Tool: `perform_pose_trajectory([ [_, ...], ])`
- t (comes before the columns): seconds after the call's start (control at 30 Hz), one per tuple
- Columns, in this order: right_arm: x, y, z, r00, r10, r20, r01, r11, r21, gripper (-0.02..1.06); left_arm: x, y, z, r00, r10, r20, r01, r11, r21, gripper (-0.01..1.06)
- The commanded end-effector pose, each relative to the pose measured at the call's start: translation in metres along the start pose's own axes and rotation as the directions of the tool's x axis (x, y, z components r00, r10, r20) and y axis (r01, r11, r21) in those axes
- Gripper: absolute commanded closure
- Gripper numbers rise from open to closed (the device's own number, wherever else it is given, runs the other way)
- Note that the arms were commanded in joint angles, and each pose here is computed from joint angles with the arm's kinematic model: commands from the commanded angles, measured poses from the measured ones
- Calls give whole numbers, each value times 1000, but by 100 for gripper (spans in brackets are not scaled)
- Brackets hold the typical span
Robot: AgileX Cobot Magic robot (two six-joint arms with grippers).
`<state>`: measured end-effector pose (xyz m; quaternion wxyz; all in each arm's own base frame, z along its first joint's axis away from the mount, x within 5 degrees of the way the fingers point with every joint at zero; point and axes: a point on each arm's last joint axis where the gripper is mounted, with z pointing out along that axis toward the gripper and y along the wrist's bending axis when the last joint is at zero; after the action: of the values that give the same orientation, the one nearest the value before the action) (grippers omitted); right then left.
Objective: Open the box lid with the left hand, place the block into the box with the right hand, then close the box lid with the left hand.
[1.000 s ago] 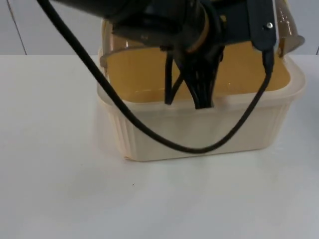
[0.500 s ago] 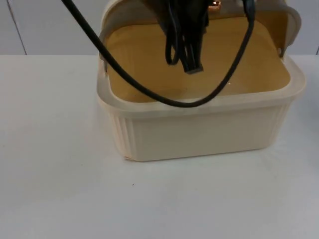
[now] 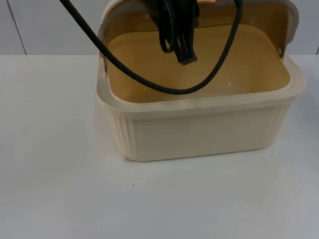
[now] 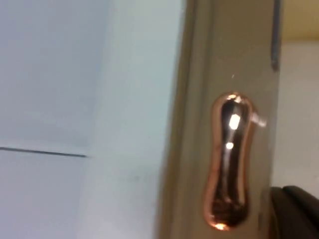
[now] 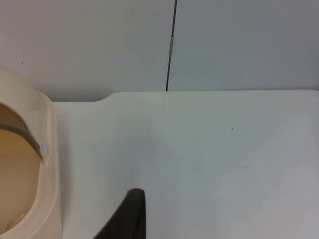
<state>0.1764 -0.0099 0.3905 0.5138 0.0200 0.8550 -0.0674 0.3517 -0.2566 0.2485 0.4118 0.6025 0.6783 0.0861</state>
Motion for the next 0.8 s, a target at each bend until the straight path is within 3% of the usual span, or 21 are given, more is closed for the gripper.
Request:
perform_pose_trajectory([
  [0.0,-3,-1,-2,1000,-4,19,4,1000,1,0,-5,-3,-13,995,-96,-18,97,994,56,105],
  [0.2,-3,-1,-2,1000,-4,19,4,1000,1,0,-18,-4,-50,984,-179,-19,180,975,131,105],
  [0.3,-3,-1,-2,1000,-4,19,4,1000,1,0,-28,6,-91,959,-280,47,271,951,149,105],
  [0.4,-3,-1,-2,1000,-3,19,3,1000,0,0,-33,17,-122,938,-324,123,310,943,121,105],
  [0.53,-2,0,-2,1000,1,18,-1,1000,-1,0,-35,45,-187,884,-362,298,381,924,-9,105],
  [0.57,-2,0,-2,1000,1,18,-1,1000,-1,0,-35,45,-187,884,-362,298,381,924,-9,105],
  [0.6,-2,0,-2,1000,10,18,-10,1000,-2,0,-30,54,-203,861,-384,333,419,907,-39,105],
  [0.67,-2,0,-2,1000,10,18,-10,1000,-2,0,-8,78,-235,790,-468,395,549,828,-117,105],
  [0.73,-2,0,-2,1000,12,18,-12,1000,-3,0,23,100,-256,708,-564,425,678,710,-189,105],
  [0.77,-2,0,-2,1000,12,18,-12,1000,-3,0,23,100,-256,708,-564,425,678,710,-189,105],
])
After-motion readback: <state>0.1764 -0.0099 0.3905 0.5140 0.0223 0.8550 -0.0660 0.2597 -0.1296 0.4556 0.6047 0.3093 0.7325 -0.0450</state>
